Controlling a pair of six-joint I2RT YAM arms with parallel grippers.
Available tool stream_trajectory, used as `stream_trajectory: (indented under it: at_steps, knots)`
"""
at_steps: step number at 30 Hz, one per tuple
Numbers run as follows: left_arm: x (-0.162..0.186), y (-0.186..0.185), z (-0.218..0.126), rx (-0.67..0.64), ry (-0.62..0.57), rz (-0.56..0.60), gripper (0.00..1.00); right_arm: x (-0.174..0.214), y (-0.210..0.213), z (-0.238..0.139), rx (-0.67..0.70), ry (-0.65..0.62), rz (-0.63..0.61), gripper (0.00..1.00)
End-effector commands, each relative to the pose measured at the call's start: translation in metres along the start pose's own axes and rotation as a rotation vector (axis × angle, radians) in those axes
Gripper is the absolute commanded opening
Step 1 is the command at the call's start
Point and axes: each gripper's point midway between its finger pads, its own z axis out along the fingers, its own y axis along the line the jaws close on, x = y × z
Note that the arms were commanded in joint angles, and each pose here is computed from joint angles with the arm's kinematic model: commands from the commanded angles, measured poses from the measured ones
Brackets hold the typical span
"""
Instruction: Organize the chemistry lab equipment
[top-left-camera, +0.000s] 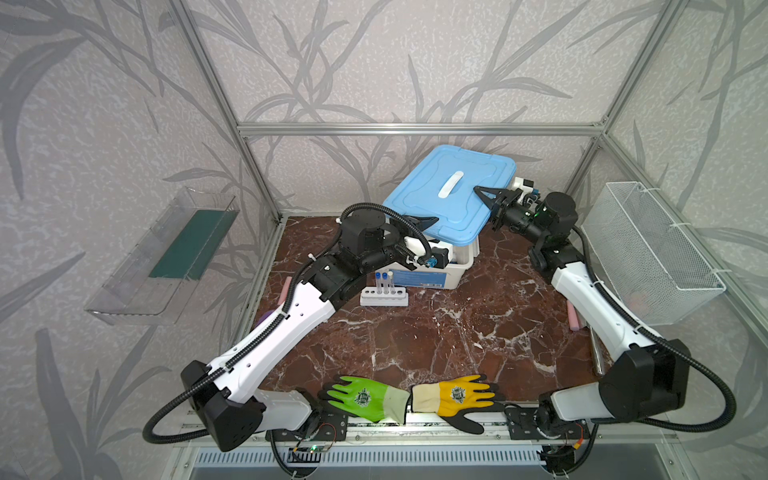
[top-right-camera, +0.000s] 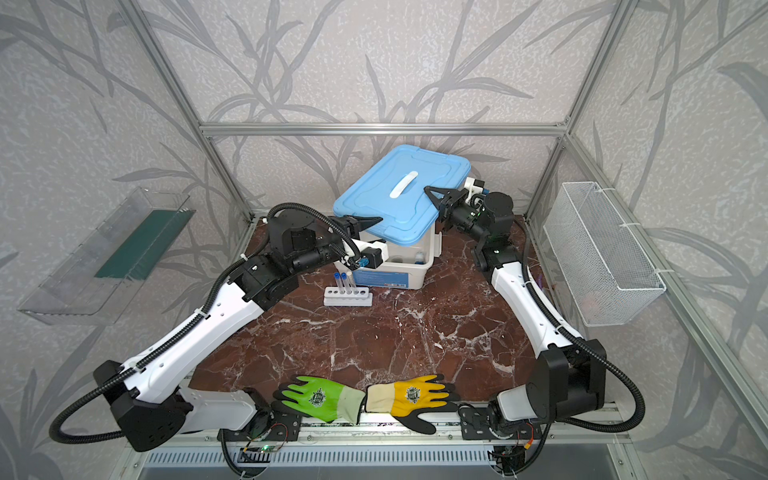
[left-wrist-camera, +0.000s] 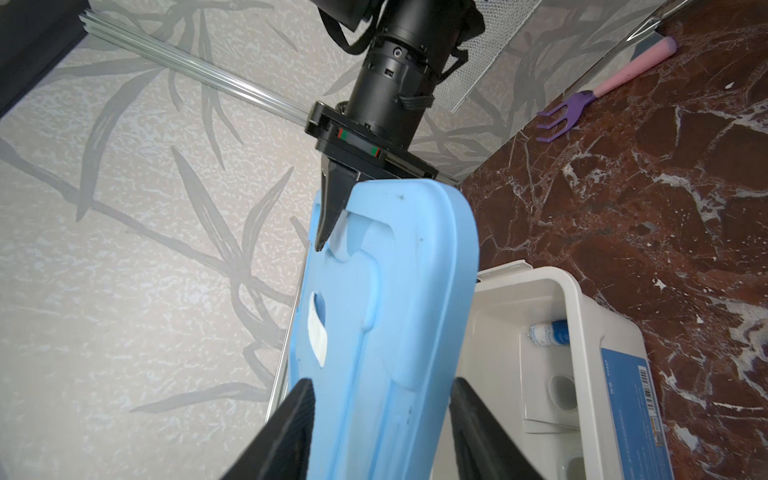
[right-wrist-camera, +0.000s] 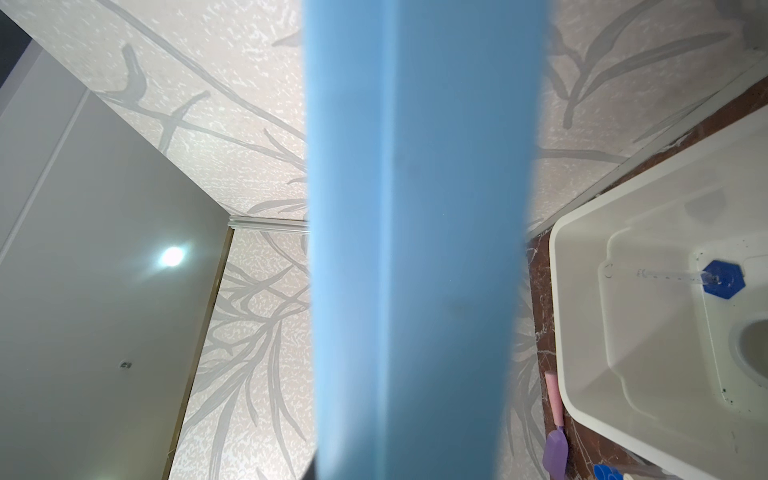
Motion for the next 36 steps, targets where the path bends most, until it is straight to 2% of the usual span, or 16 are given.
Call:
stream_trajectory:
  at_steps: [1, 7, 12, 15, 18, 19, 22, 23, 25, 27, 30, 34, 36]
  knots:
    - [-0.018, 0.021, -0.009, -0.094, -0.074, -0.083, 0.6, -0.01, 0.031, -0.002, -0.108, -0.064, -0.089, 0.17]
    - [-0.018, 0.025, -0.005, -0.132, -0.108, -0.289, 0.64, -0.026, 0.04, -0.006, -0.141, -0.173, -0.138, 0.17]
    - [-0.014, 0.035, -0.008, -0.203, -0.158, -0.566, 0.65, -0.038, 0.047, -0.013, -0.161, -0.267, -0.194, 0.16]
    - [-0.006, 0.048, -0.02, -0.244, -0.177, -0.819, 0.65, -0.043, 0.047, -0.019, -0.157, -0.315, -0.224, 0.16]
    - [0.017, 0.067, -0.03, -0.332, -0.174, -1.026, 0.66, -0.045, 0.047, -0.024, -0.162, -0.357, -0.248, 0.15]
    - [0.038, 0.077, -0.036, -0.369, -0.16, -1.153, 0.66, -0.044, 0.048, -0.025, -0.164, -0.364, -0.256, 0.15]
    - [0.096, 0.097, -0.058, -0.439, -0.256, -1.548, 0.66, -0.042, 0.047, -0.026, -0.164, -0.371, -0.272, 0.15]
    - [0.109, 0.096, -0.059, -0.423, -0.273, -1.634, 0.67, -0.041, 0.048, -0.026, -0.169, -0.372, -0.277, 0.15]
    - [0.134, 0.083, -0.054, -0.42, -0.201, -1.783, 0.67, -0.04, 0.049, -0.026, -0.177, -0.375, -0.285, 0.15]
    - [0.152, 0.066, -0.047, -0.424, -0.139, -1.906, 0.64, -0.038, 0.051, -0.027, -0.181, -0.387, -0.3, 0.15]
    - [0.166, 0.043, -0.038, -0.408, -0.112, -2.079, 0.56, -0.033, 0.052, -0.027, -0.182, -0.403, -0.323, 0.15]
    - [0.163, 0.033, -0.022, -0.322, -0.243, -2.253, 0.53, -0.028, 0.052, -0.021, -0.197, -0.414, -0.325, 0.14]
    - [0.16, 0.033, -0.017, -0.309, -0.296, -2.302, 0.53, -0.025, 0.052, -0.018, -0.201, -0.413, -0.324, 0.14]
